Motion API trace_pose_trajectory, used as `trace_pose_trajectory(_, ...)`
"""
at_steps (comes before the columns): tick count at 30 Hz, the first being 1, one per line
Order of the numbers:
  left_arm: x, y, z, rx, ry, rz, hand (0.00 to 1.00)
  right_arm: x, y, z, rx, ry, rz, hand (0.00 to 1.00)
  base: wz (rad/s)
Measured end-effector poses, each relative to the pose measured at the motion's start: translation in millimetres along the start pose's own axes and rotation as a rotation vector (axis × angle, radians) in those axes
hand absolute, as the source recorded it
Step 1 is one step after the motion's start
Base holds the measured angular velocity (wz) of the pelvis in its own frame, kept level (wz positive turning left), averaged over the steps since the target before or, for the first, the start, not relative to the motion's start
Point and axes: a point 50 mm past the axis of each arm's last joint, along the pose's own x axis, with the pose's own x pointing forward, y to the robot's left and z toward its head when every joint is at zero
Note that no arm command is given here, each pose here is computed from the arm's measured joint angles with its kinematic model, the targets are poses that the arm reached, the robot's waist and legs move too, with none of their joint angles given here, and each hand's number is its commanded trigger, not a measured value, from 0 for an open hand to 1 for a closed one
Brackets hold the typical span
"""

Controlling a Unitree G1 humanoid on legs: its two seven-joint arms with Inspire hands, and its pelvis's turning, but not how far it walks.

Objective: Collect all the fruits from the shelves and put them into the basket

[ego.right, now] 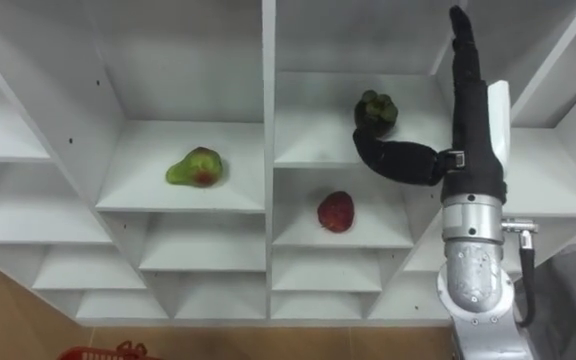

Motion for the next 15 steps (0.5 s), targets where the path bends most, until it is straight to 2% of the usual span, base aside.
trace_pose_trajectory(15,-0.7,-5.5,0,-0.012,-0.005,-0.008,1.0,-6,3,-30,-0.035,0.148,0.036,0.0,0.01)
